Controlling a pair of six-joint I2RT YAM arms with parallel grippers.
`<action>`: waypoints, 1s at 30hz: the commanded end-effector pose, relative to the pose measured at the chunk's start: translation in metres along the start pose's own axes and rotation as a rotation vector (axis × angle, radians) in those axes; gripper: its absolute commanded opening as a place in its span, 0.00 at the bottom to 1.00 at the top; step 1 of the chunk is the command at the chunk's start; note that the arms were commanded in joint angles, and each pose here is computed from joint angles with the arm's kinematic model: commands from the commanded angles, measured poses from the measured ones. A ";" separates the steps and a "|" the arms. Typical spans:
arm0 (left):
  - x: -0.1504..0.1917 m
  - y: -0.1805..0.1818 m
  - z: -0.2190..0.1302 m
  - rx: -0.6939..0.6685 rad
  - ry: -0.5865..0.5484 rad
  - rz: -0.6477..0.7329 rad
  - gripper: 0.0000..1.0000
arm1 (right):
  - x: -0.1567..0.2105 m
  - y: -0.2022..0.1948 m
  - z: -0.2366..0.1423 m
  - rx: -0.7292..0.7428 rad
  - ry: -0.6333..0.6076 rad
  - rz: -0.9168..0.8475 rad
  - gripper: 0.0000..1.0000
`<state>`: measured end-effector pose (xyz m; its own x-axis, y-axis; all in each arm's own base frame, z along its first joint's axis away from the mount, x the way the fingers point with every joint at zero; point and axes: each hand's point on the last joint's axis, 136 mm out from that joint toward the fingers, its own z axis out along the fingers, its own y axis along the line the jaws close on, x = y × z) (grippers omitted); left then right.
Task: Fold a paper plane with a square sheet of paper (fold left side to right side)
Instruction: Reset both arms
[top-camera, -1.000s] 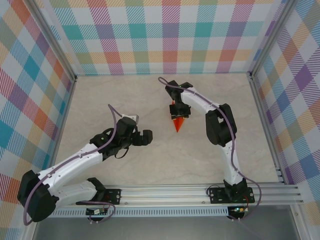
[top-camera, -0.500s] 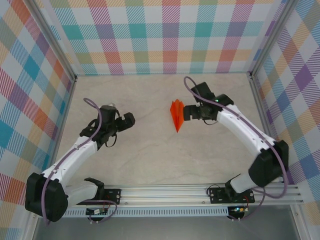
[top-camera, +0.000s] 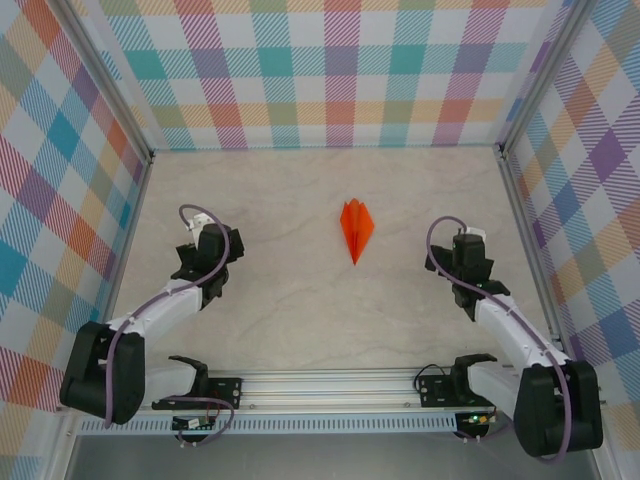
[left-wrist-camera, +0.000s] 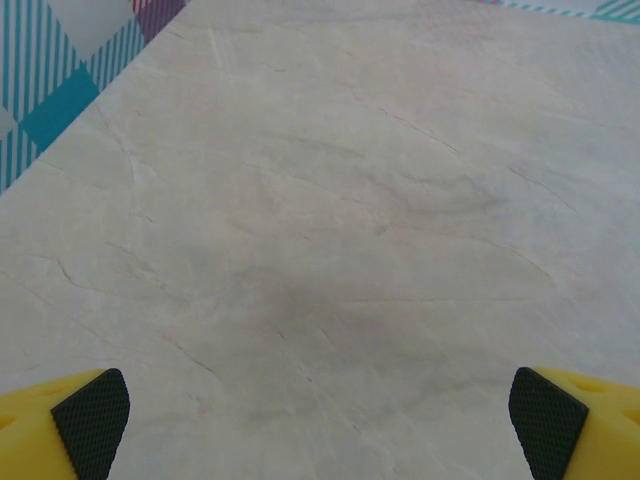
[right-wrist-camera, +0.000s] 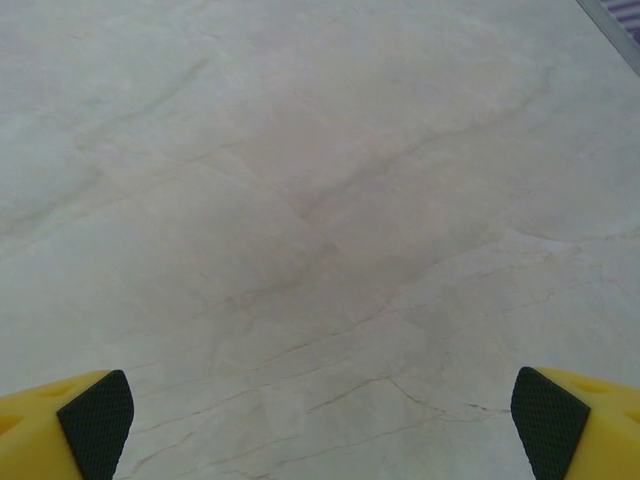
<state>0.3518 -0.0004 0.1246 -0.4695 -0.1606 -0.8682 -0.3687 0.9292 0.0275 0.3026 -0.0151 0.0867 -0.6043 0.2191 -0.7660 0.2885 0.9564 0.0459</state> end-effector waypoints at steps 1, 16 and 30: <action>-0.009 -0.002 0.015 0.030 -0.092 0.038 1.00 | -0.037 0.004 0.009 -0.052 -0.212 0.054 1.00; 0.015 -0.023 0.042 0.255 -0.169 0.085 1.00 | -0.056 0.062 0.050 -0.277 -0.323 -0.184 1.00; 0.020 -0.023 0.057 0.277 -0.100 0.067 1.00 | -0.054 0.056 0.061 -0.317 -0.282 -0.136 1.00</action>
<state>0.3891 -0.0050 0.0685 -0.4318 -0.0588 -0.9001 -0.1084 0.9940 -0.0129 0.3873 0.0097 0.0738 -0.4365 0.0641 -0.8974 -0.0151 0.9968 0.0786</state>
